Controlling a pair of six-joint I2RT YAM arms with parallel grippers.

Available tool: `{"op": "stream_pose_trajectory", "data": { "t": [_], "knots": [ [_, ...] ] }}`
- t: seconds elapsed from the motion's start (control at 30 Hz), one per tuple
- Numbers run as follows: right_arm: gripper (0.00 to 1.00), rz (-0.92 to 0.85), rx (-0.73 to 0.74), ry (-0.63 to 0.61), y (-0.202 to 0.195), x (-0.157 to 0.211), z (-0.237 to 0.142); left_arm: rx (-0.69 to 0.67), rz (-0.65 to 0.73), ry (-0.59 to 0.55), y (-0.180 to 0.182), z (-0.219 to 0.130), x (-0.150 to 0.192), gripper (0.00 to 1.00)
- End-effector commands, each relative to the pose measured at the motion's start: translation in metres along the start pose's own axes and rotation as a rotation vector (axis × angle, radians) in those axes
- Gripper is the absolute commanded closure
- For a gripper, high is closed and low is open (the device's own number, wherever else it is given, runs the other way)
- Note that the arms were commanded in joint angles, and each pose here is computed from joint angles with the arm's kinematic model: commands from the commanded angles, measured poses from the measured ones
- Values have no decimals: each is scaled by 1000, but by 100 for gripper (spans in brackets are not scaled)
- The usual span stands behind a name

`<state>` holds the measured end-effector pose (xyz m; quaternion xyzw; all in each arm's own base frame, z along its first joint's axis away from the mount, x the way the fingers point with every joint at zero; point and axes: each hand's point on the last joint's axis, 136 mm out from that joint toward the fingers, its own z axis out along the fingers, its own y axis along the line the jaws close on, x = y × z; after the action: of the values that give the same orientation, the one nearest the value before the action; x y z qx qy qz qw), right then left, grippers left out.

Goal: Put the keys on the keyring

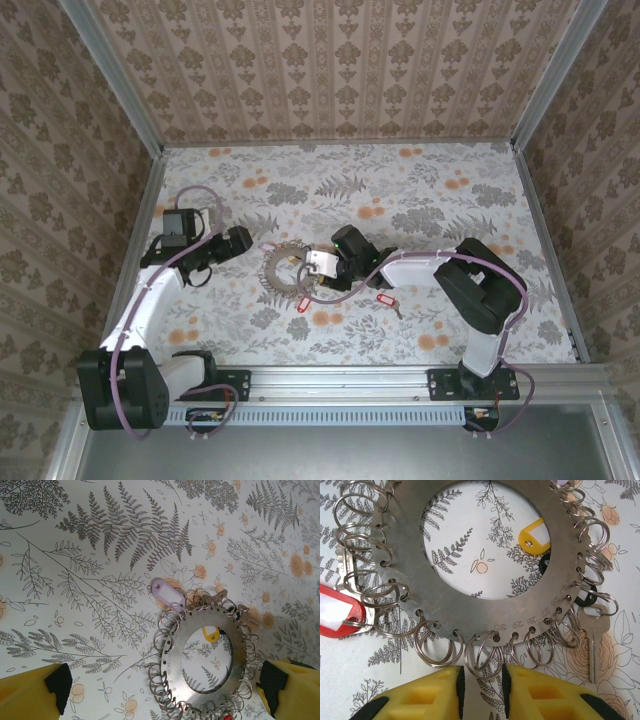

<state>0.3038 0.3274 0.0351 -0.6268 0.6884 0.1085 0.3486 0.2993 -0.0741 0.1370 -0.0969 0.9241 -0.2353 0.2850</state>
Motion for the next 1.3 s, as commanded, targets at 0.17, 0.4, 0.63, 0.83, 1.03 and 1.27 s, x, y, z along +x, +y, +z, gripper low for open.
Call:
{"op": "stream_pose_trajectory", "data": {
  "t": [0.17,0.4,0.63,0.83,1.03,1.27],
  "knots": [
    [61,2,-13,2,8,-14,11,10,30,-39,-3,-6,-5,0],
    [74,4,65,40,-3,-9,12,12,32,-52,-3,-6,-5,0],
    [71,19,119,50,-12,-3,7,17,29,-47,-3,-5,-5,0],
    [67,30,116,-11,-15,-11,-5,16,25,-40,-2,-3,-4,0],
    [67,57,140,-54,-25,-13,-8,18,22,-39,-2,-2,-4,0],
    [70,60,85,-75,-18,-18,-3,19,25,-41,-3,-4,-4,0]
  ]
}}
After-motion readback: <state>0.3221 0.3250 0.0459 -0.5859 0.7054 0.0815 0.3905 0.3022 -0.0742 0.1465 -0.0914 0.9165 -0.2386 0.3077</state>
